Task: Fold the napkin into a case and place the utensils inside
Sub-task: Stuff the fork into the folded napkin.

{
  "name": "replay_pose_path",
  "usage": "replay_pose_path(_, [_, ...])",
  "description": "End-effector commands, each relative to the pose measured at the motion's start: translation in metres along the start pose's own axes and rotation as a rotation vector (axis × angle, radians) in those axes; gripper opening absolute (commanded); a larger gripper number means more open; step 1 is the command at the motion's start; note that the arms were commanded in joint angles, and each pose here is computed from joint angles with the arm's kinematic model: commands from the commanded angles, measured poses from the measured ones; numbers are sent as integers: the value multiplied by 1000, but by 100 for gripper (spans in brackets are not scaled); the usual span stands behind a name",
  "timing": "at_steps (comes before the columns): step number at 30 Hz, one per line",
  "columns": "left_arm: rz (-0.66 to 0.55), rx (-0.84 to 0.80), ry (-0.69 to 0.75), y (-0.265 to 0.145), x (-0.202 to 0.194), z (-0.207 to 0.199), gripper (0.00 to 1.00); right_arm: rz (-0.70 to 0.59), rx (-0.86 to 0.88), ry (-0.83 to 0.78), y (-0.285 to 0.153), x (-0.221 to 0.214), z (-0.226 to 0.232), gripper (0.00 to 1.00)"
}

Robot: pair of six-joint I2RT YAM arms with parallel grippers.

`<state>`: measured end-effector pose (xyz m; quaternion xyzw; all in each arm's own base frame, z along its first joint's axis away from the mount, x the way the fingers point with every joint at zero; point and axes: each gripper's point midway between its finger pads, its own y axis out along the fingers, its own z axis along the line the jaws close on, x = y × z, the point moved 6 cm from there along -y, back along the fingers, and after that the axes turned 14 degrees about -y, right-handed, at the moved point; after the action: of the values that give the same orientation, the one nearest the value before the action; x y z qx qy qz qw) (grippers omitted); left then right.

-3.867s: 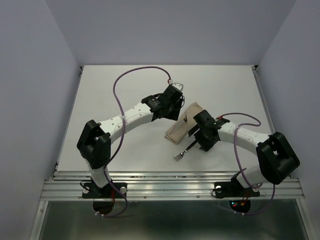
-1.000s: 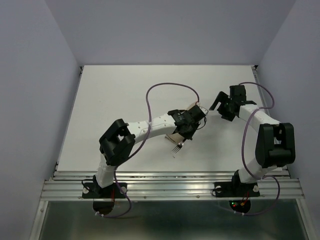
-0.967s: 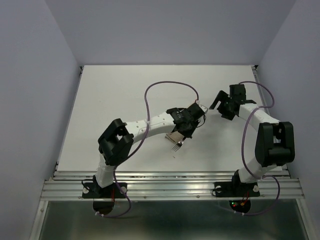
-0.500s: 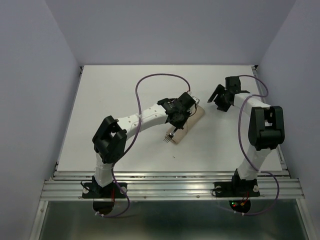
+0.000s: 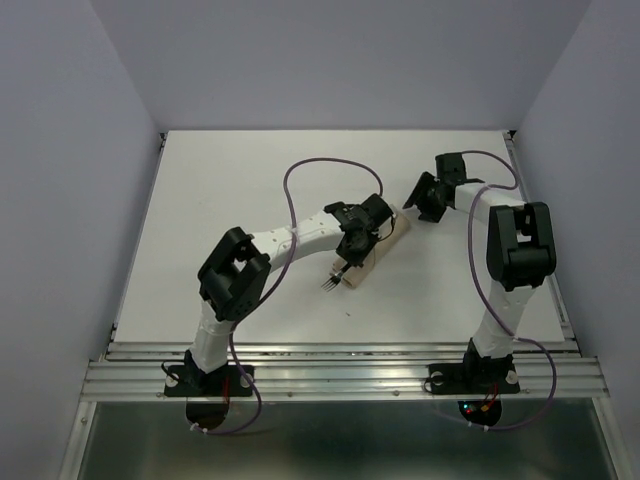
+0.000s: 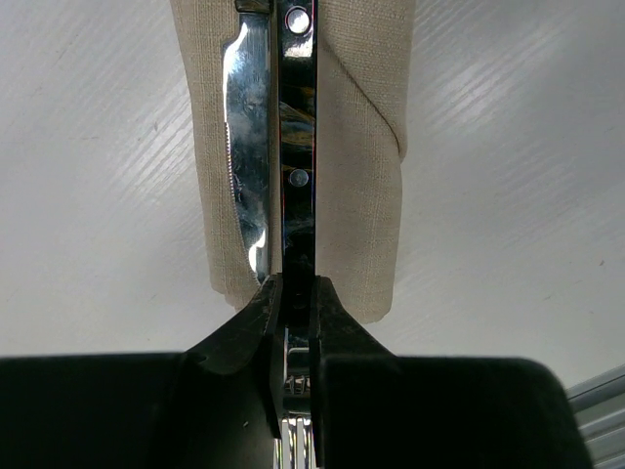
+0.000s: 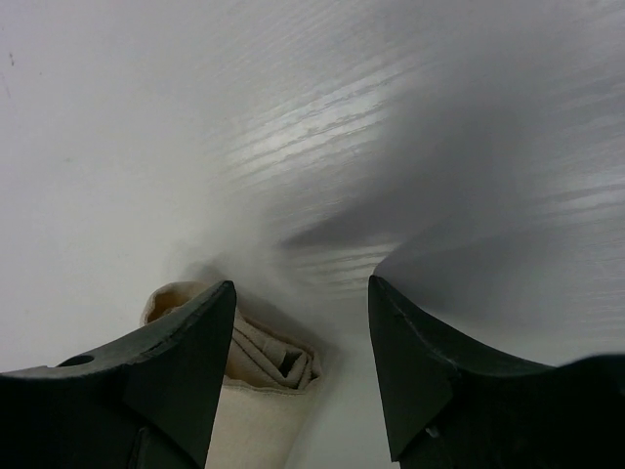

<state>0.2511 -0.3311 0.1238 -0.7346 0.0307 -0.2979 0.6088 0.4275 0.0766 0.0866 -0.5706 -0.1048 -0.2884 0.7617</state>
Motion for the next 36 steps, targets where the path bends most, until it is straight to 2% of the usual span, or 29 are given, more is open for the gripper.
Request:
replay_pose_path(1, [7,3,21,-4,1,2,0,0,21,-20,3,-4,11,62])
replay_pose_path(19, [52,26,4,5,-18,9,0,7,28,-21,6,-7,18,63])
replay_pose_path(36, [12,-11,16,11,16,-9,0,45,32,-28,15,-29,26,63])
